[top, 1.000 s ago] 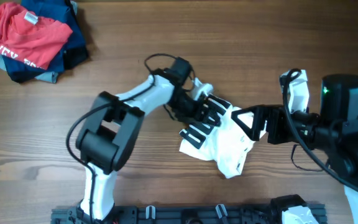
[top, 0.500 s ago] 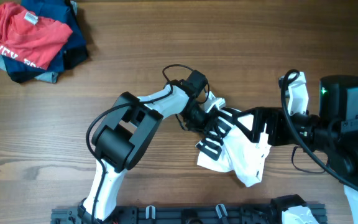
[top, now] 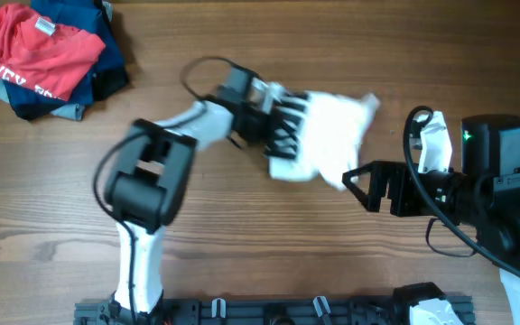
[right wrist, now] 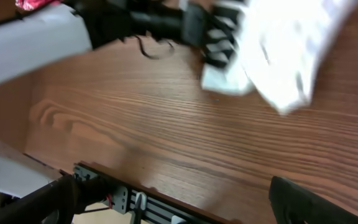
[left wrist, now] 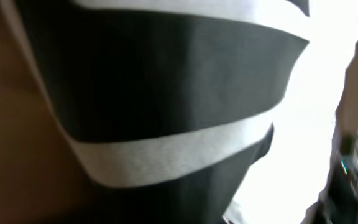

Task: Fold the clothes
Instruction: 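Carry the folded shirt with the left gripper to the top-left clothes pile, then lower the shirt onto the pile and open the left gripper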

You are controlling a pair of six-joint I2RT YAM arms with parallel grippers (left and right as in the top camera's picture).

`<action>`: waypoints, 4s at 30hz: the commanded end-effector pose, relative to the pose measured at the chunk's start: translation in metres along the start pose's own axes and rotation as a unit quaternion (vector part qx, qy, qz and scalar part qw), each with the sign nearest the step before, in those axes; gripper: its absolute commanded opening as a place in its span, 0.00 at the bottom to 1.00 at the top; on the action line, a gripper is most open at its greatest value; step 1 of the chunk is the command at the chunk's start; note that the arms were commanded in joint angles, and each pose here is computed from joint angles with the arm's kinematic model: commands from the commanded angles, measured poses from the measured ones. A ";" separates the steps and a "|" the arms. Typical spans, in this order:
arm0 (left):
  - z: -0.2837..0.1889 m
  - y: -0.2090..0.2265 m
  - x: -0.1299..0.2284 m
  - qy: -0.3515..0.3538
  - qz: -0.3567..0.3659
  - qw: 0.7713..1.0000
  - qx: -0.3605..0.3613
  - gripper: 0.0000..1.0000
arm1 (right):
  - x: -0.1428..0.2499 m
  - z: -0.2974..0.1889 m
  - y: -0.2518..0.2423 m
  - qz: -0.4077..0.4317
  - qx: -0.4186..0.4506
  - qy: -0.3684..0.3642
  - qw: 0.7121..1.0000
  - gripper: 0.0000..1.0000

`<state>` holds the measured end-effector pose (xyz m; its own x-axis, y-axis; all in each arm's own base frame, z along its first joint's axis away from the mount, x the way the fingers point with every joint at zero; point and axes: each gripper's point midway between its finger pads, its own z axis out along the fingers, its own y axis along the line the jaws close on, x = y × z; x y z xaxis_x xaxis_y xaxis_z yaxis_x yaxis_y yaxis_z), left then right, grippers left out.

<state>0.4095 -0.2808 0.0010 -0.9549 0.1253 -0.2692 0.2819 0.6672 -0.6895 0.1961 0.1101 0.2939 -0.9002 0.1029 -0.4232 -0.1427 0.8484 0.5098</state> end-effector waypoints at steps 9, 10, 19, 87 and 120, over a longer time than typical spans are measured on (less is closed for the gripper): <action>-0.146 0.164 -0.117 -0.233 -0.034 0.962 -0.138 0.04 | -0.003 -0.002 -0.013 0.021 0.040 -0.008 0.999 0.99; -0.159 0.168 -0.126 -0.245 -0.035 0.958 -0.142 0.04 | -0.002 -0.002 -0.014 0.023 0.041 -0.005 0.999 0.99; -0.292 0.140 -0.207 -0.321 0.012 0.931 -0.174 0.04 | -0.003 0.012 -0.022 0.063 0.056 0.027 0.996 0.99; -0.250 0.130 -0.181 -0.232 -0.068 0.889 -0.390 0.80 | 0.005 0.024 -0.037 0.053 0.086 0.071 0.992 0.99; -0.256 0.255 -0.149 -0.150 -0.046 0.811 -0.564 0.69 | 0.005 0.024 -0.039 0.032 0.089 0.072 0.993 0.99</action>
<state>0.6010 0.0670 0.0561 -0.8312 -0.0482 -0.5540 -0.2665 0.9088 0.3209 0.2050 0.0932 0.2540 -0.9594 0.1061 -0.2615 -0.0092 0.9143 0.4049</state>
